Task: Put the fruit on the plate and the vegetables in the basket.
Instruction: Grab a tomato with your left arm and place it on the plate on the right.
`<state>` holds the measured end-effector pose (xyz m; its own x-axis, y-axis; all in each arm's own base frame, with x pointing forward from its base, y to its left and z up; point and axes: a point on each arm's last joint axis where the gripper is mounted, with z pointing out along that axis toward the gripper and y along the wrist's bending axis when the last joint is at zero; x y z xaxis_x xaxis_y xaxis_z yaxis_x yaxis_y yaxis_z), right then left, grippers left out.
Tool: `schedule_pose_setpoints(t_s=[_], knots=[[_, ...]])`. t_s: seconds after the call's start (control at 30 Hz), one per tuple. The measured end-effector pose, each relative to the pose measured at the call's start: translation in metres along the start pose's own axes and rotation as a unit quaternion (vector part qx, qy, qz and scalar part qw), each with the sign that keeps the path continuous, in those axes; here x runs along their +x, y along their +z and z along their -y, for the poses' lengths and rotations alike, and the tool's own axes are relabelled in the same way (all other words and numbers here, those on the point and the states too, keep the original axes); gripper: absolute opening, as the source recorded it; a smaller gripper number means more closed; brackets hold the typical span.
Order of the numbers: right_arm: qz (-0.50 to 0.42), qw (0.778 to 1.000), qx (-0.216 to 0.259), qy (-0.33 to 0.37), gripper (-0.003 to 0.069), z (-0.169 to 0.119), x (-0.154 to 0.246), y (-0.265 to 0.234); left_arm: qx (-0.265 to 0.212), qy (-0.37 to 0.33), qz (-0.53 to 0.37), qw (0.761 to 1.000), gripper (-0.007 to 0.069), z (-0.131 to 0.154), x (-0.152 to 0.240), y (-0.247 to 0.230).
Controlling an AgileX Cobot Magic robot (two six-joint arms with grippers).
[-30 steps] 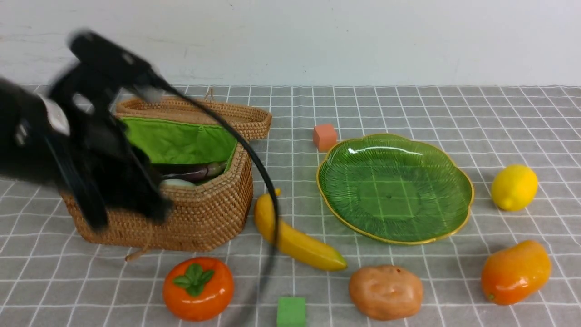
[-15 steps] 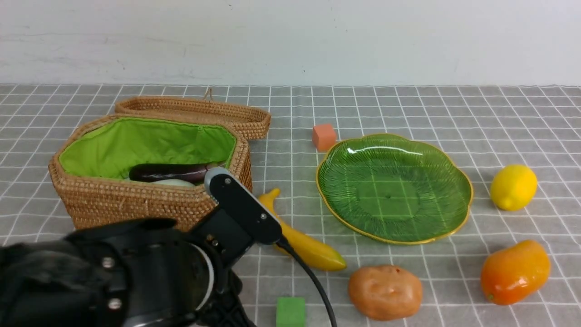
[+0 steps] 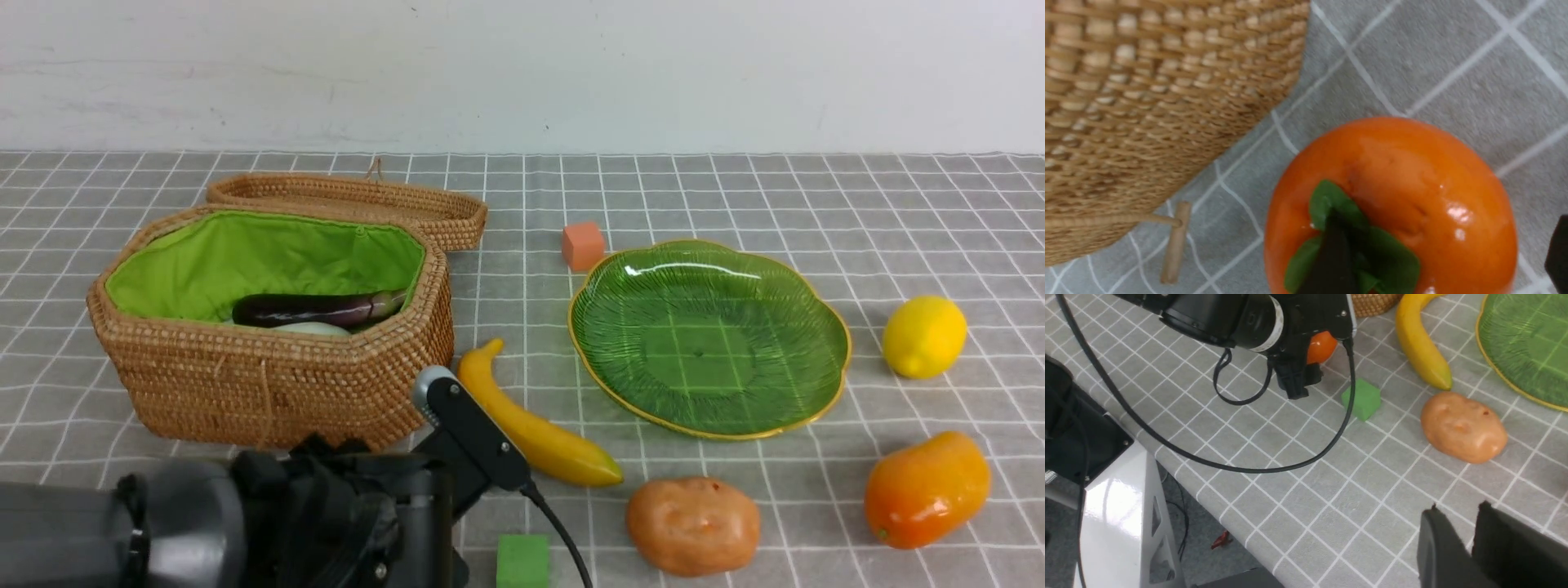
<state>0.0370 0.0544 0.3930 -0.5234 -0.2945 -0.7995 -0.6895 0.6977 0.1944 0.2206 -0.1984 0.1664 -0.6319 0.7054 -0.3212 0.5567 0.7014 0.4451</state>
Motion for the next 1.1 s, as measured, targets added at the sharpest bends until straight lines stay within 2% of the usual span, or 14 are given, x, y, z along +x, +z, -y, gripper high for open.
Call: schedule_pose_setpoints(t_s=[0.23,0.4,0.57,0.83,1.1], knots=[[0.006,1.000,-0.005,0.003,0.0142,-0.0008,-0.0011,0.0000,-0.022,-0.017,0.016,0.999,0.0532,-0.0038,-0.0030,0.0003],[0.007,1.000,-0.007,0.004,0.0142,-0.0012,-0.0012,0.0000,-0.026,-0.013,0.021,0.999,0.0524,-0.0046,-0.0038,0.0002],[0.007,1.000,-0.008,0.004,0.0141,-0.0014,-0.0013,0.0000,-0.026,-0.020,0.022,0.999,0.0536,-0.0046,-0.0040,0.0002],[0.007,1.000,-0.008,0.004,0.0141,-0.0014,-0.0013,0.0000,-0.027,-0.021,0.022,0.999,0.0607,-0.0047,-0.0039,0.0002],[0.007,1.000,-0.008,0.004,0.0143,-0.0014,-0.0013,0.0000,-0.027,-0.019,0.018,0.999,0.0581,-0.0035,-0.0035,0.0024]])
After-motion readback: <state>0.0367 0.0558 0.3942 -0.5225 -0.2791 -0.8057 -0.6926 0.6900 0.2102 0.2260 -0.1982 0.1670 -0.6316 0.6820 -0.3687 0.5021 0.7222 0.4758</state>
